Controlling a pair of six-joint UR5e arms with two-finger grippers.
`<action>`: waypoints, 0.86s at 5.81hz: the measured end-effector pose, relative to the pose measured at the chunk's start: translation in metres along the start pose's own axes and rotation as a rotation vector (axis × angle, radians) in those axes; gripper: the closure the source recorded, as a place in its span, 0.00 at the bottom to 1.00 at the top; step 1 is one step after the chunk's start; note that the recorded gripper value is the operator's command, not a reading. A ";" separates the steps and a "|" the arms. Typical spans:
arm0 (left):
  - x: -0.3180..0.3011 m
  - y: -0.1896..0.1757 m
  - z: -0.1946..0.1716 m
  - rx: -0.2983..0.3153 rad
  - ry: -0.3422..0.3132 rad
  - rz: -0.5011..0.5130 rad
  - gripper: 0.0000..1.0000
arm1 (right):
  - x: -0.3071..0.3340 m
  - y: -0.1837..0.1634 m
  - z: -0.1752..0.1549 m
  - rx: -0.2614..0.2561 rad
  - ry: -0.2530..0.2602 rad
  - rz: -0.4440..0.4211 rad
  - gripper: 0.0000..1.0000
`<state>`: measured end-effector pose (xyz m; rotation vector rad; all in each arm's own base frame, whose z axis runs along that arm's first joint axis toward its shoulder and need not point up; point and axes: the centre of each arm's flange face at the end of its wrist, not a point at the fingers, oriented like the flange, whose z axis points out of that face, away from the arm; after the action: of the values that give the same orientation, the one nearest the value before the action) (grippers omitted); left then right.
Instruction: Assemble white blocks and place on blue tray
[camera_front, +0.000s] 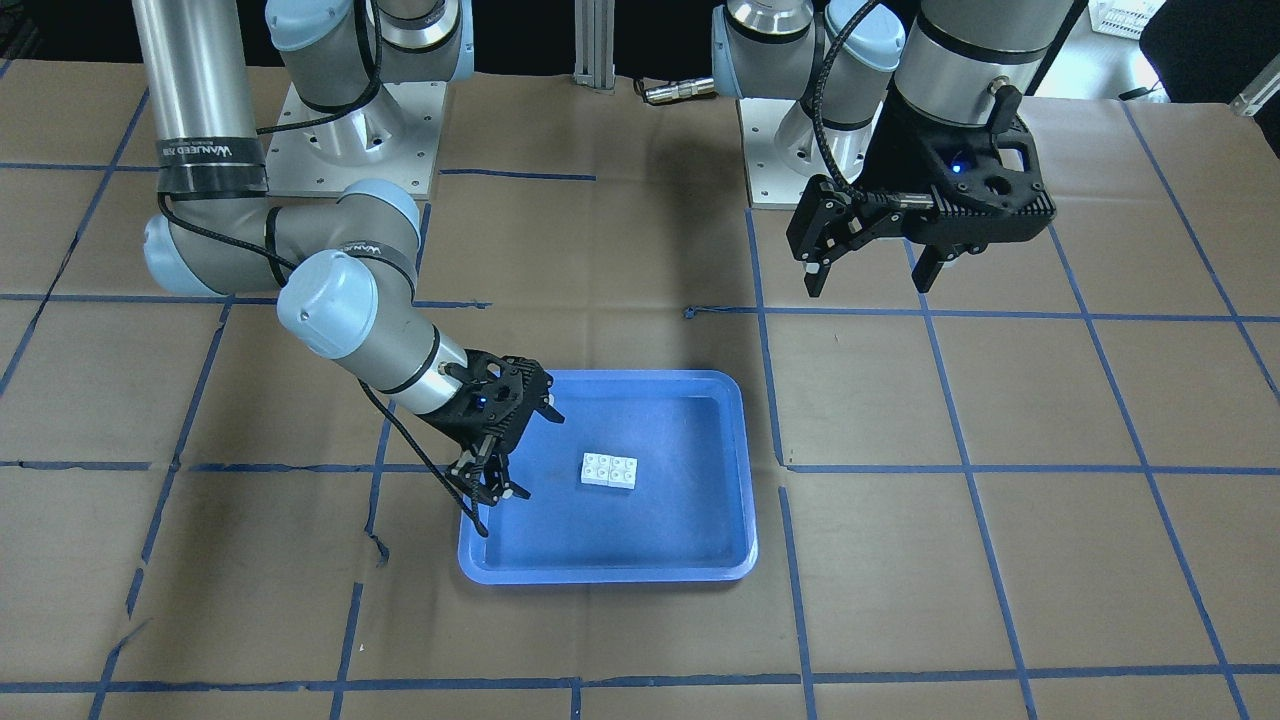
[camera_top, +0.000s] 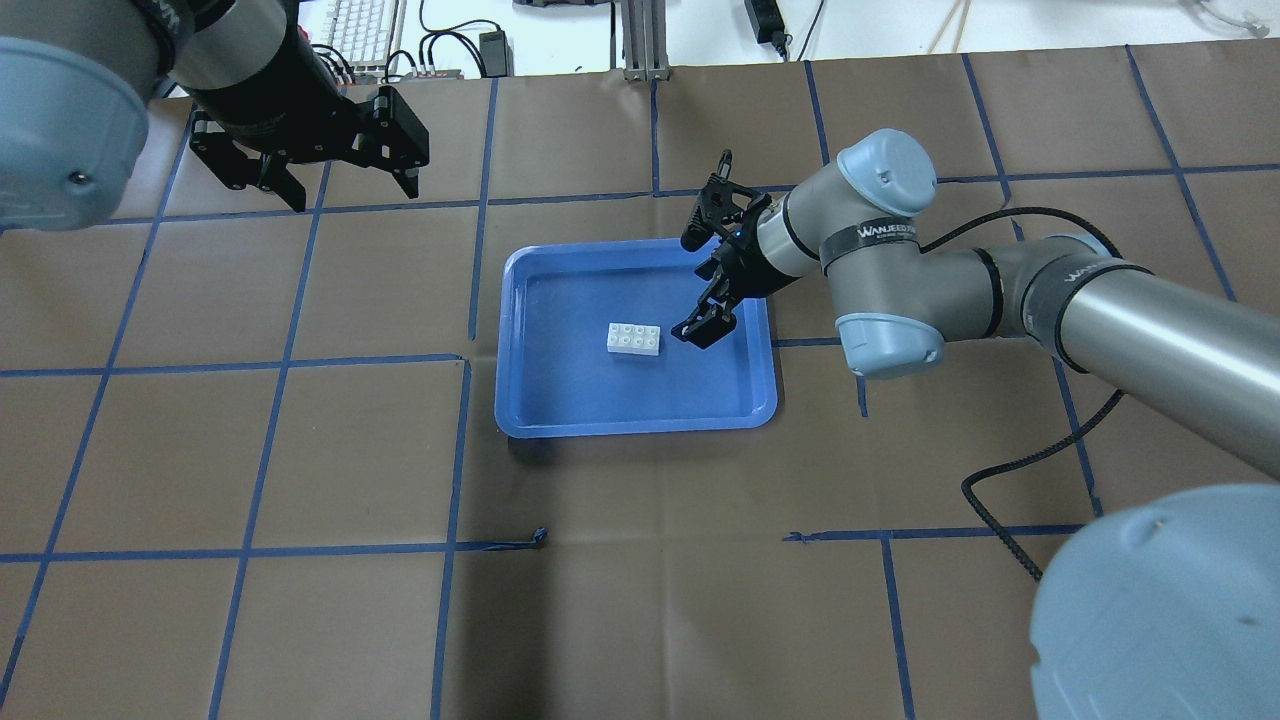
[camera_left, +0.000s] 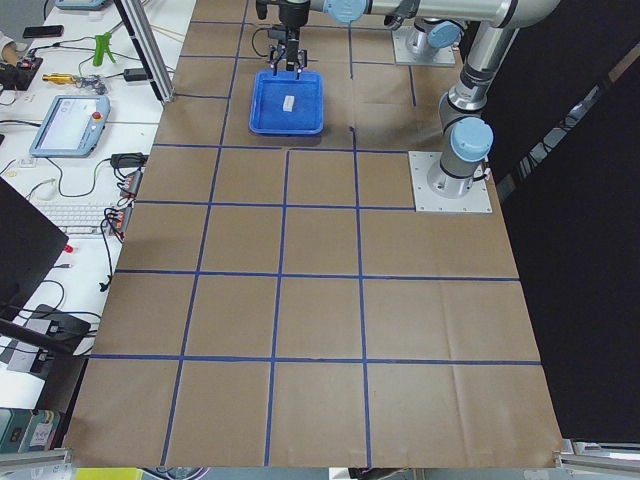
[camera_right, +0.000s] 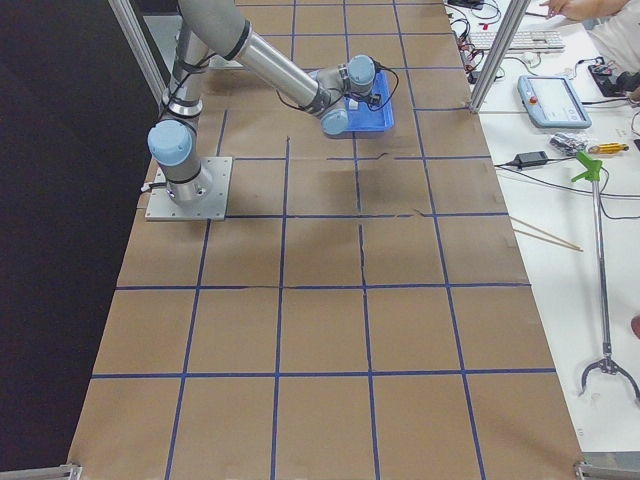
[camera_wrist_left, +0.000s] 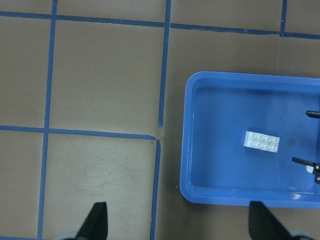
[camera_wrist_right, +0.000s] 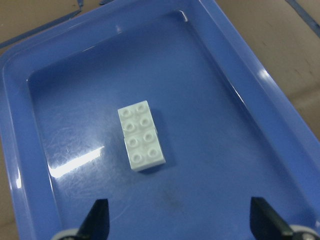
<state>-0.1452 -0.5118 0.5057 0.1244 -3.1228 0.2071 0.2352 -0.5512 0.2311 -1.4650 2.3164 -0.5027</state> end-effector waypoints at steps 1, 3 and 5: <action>0.000 -0.001 0.002 -0.003 0.000 -0.002 0.01 | -0.002 -0.001 -0.027 -0.065 0.064 0.088 0.00; -0.001 -0.003 0.004 0.001 -0.003 -0.004 0.01 | 0.001 -0.004 -0.072 -0.165 0.217 0.318 0.00; -0.002 -0.001 0.001 0.005 -0.011 -0.003 0.01 | 0.003 -0.015 -0.117 -0.264 0.271 0.605 0.00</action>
<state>-0.1434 -0.5125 0.5043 0.1313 -3.1328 0.2154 0.1903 -0.5479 0.3404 -0.7397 2.9559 -0.2362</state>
